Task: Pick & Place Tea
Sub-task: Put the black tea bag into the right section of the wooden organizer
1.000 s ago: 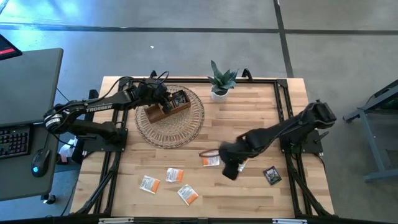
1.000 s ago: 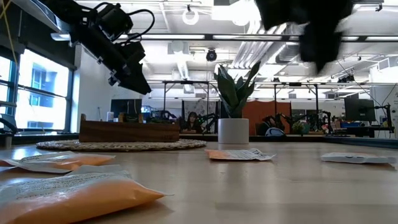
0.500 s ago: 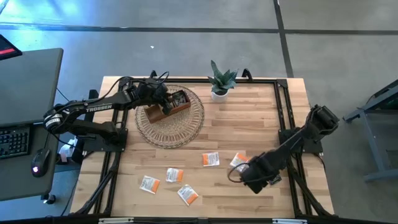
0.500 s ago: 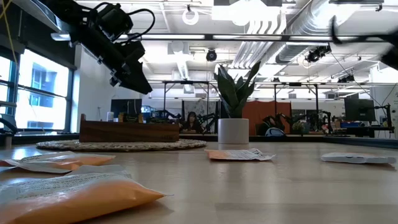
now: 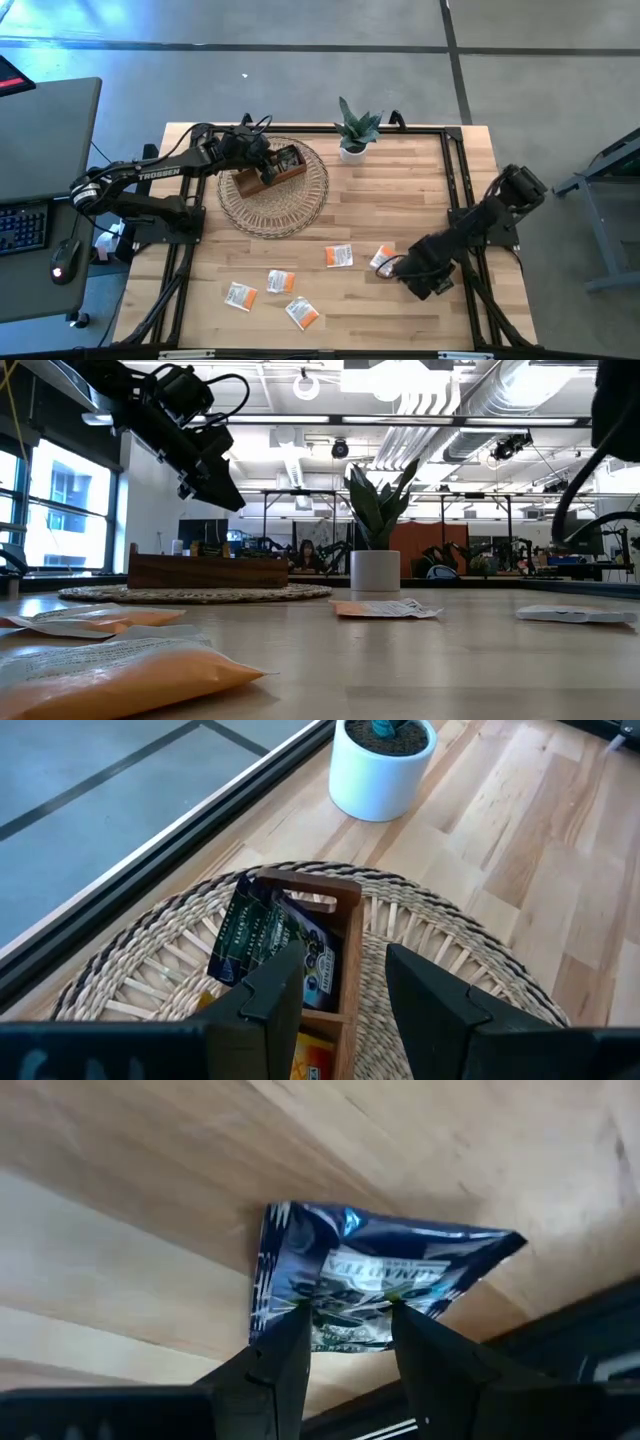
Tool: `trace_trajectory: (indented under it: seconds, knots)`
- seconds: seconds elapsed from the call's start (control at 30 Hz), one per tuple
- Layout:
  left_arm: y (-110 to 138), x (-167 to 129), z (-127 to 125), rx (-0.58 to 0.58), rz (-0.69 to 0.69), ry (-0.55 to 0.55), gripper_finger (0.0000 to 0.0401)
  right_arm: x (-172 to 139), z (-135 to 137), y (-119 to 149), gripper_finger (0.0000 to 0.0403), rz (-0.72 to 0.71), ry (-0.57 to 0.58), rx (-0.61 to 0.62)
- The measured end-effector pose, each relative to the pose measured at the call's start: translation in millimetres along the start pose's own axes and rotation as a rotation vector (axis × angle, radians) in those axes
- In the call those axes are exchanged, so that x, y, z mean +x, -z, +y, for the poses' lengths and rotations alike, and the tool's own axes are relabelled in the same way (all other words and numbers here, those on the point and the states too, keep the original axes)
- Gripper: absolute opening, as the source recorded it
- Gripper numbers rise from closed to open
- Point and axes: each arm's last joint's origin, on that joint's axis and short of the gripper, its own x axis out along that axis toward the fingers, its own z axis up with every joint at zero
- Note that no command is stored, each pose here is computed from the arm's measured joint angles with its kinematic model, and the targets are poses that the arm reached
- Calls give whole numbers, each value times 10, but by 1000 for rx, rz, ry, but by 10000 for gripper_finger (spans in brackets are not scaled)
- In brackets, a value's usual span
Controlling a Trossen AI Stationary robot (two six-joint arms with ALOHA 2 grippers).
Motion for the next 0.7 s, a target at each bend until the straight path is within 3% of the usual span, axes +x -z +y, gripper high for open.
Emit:
trace_trajectory:
  seconds: [0.13,0.37,0.57,0.7]
  knots:
    - [0,0,0,0,0,-1,143,-49,-96,-177,139,-11,3,-103]
    - [-1,0,1,3,-1,-1,143,-305,-160,-510,140,-175,52,-456]
    - [-1,0,1,3,-1,-1,143,-755,-3,-866,137,-573,190,-712]
    - [-1,0,1,3,-1,-1,143,-1057,186,-1094,131,-898,193,-919]
